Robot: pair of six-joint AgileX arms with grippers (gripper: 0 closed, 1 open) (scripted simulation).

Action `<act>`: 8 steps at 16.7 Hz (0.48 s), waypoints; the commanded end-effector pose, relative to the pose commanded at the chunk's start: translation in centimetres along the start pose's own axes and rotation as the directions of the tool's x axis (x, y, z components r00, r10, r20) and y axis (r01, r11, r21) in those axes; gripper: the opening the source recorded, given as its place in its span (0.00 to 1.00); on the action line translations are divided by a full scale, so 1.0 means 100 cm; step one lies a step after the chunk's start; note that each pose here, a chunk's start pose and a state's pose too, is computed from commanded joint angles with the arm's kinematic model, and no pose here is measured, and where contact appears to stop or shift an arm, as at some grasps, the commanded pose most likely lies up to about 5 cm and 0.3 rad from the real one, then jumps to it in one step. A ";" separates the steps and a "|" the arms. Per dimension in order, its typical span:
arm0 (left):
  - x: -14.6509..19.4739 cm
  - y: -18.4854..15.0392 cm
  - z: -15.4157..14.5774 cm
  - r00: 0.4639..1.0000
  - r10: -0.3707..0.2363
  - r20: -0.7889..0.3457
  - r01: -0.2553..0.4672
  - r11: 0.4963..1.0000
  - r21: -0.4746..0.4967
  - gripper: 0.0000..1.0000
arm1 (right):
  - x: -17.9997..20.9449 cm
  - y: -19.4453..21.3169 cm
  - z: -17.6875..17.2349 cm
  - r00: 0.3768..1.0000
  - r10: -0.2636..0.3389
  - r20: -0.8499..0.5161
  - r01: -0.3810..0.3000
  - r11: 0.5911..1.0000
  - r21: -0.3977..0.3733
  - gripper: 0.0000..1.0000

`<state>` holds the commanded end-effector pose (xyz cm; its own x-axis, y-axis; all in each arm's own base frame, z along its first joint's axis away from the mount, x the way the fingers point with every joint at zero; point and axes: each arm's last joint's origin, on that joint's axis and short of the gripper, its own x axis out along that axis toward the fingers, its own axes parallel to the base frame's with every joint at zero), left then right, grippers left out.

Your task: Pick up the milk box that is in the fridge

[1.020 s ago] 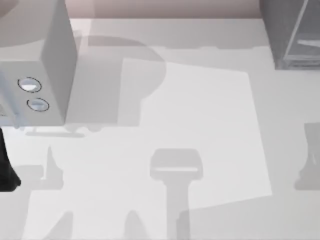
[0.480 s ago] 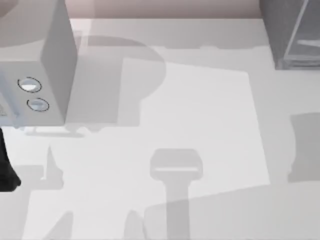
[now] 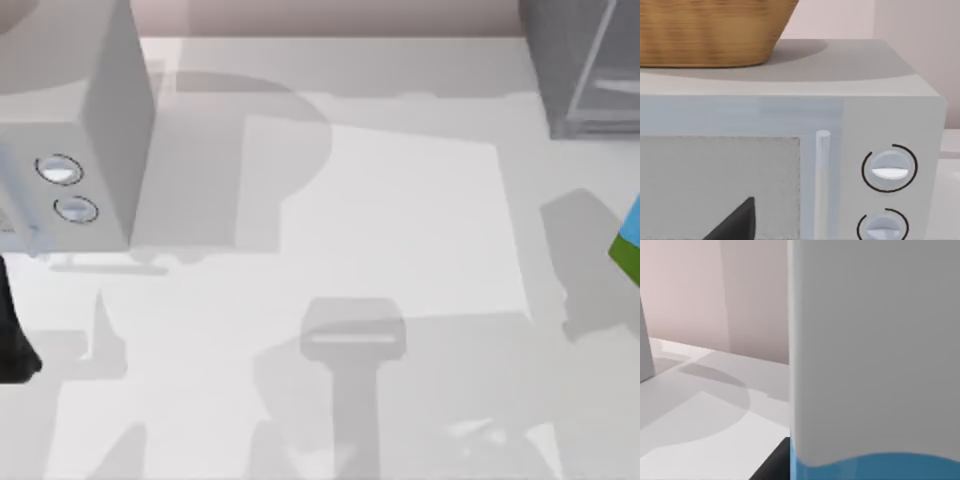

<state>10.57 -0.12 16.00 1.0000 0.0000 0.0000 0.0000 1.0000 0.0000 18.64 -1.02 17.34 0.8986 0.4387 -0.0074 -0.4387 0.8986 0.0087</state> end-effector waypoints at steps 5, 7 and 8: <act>0.000 0.000 0.000 1.000 0.000 0.000 0.000 1.000 0.000 1.00 | 0.022 -0.022 -0.023 0.984 0.178 -0.003 -0.178 0.984 0.009 0.00; 0.000 0.000 0.000 1.000 0.000 0.000 0.000 1.000 0.000 1.00 | 0.028 -0.029 -0.033 0.973 0.232 -0.002 -0.232 0.973 0.007 0.00; 0.000 0.000 0.000 1.000 0.000 0.000 0.000 1.000 0.000 1.00 | 0.030 -0.031 -0.037 0.967 0.255 0.000 -0.255 0.967 0.004 0.00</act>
<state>10.57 -0.12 16.00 1.0000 0.0000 0.0000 0.0000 1.0000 0.0000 22.64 -2.52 13.56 0.7574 0.6530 -0.0047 -0.6529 0.7573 0.0140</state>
